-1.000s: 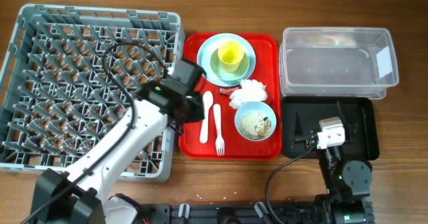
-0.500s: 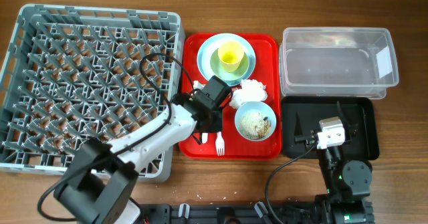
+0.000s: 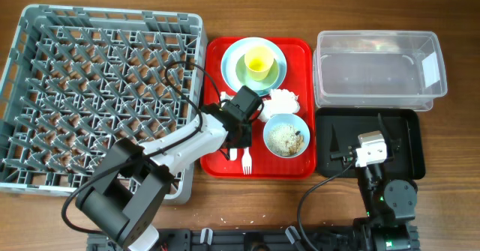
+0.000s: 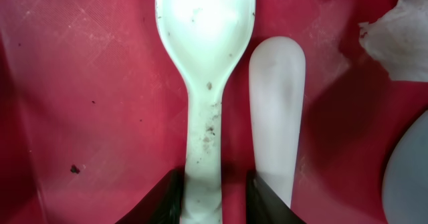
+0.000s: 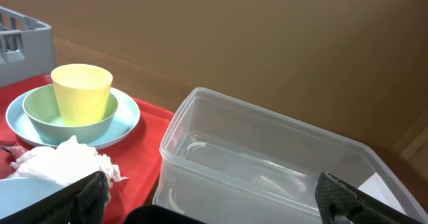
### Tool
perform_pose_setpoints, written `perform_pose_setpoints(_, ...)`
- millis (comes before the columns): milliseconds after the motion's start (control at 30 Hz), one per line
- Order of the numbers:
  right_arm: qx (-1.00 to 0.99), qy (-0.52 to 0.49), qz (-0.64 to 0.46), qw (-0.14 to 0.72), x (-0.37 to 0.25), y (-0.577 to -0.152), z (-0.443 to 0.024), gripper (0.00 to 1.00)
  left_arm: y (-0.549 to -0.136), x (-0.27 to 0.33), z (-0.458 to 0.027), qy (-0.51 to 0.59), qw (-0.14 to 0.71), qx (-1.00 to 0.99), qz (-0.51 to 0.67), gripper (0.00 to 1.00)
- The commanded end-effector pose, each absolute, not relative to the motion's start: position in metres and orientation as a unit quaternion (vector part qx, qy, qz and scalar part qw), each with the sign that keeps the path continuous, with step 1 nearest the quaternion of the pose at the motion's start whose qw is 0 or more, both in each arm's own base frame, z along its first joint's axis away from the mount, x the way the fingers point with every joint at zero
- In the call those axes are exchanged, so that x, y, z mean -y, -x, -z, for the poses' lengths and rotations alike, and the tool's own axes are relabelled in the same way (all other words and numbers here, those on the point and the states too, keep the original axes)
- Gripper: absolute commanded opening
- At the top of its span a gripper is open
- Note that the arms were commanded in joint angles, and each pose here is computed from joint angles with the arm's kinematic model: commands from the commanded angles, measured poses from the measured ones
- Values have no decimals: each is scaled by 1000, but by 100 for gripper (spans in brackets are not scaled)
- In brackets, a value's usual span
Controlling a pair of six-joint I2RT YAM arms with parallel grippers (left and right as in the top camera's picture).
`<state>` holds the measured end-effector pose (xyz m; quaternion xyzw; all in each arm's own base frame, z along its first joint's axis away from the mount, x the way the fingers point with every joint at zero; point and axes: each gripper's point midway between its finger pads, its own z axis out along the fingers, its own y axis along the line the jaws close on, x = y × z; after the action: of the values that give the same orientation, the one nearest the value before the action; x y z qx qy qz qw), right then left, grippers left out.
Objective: Sort waste into correct bins and load items into the dishwasher rack
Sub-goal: 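Close the left gripper on the white spoon and lift it, then carry the spoon to the dish rack and insert it upright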
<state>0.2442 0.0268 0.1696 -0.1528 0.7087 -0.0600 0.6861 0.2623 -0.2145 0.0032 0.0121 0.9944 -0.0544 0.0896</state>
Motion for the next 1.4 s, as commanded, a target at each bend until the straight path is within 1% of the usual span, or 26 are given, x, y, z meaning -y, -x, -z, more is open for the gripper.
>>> perform_pose_setpoints(0,-704,158,61,689,-28,-244,-172,100,-259,210,4,-11,87,-995,37,31)
perform_pose_setpoints(67,-704,158,61,689,-28,-244,-172,100,-263,204,4,-9,98,-995,21,29)
perform_pose_setpoints(100,-705,159,61,689,-28,-244,-171,100,-266,200,4,-8,108,-994,9,13)
perform_pose_setpoints(133,-705,159,61,689,-28,-244,-171,100,-267,199,3,-7,109,-994,8,6)
perform_pose_setpoints(167,-704,158,61,689,-28,-244,-172,100,-266,199,4,-7,109,-994,8,4)
perform_pose_setpoints(200,-705,159,61,689,-28,-244,-171,100,-265,201,3,-8,106,-994,12,4)
perform_pose_setpoints(300,-705,159,61,689,-28,-244,-171,100,-284,210,-43,-31,155,-987,33,4)
perform_pose_setpoints(400,-705,158,61,689,-28,-244,-171,100,-311,190,-142,-3,271,-962,9,4)
perform_pose_setpoints(467,-705,158,61,689,-28,-244,-171,100,-307,168,-199,-26,332,-943,-6,4)
perform_pose_setpoints(533,-704,158,61,689,-28,-244,-172,100,-300,136,-212,-18,335,-941,-37,4)
perform_pose_setpoints(600,-705,158,61,689,-28,-244,-171,100,-298,117,-203,-20,310,-948,-65,4)
perform_pose_setpoints(633,-704,159,61,689,-28,-244,-172,100,-297,108,-191,-22,288,-954,-76,4)
perform_pose_setpoints(667,-705,158,61,689,-28,-244,-171,100,-298,97,-168,-20,252,-963,-91,4)
perform_pose_setpoints(800,-705,158,61,689,-28,-244,-171,100,-311,74,-124,7,189,-973,-132,4)
perform_pose_setpoints(900,-705,158,61,689,-28,-244,-171,100,-316,70,-104,6,163,-976,-146,4)
perform_pose_setpoints(1033,-705,158,61,689,-28,-244,-171,100,-318,68,-103,-1,164,-974,-156,5)
perform_pose_setpoints(1067,-705,158,61,689,-28,-244,-171,100,-318,67,-103,-1,165,-974,-158,13)
perform_pose_setpoints(1133,-704,158,61,689,-28,-244,-172,100,-321,60,-106,1,173,-969,-179,38)
perform_pose_setpoints(1167,-705,159,61,689,-28,-244,-171,100,-322,58,-108,2,177,-966,-187,42)
perform_pose_setpoints(1233,-705,159,61,689,-28,-244,-171,100,-323,54,-110,4,182,-963,-199,46)
perform_pose_setpoints(1267,-705,158,61,689,-28,-244,-171,100,-325,55,-111,8,187,-963,-195,39)
perform_pose_setpoints(1300,-705,159,61,689,-28,-244,-171,100,-326,65,-108,9,187,-968,-165,25)
perform_pose_setpoints(1367,-705,158,61,689,-28,-244,-171,100,-325,94,-101,3,175,-981,-84,25)
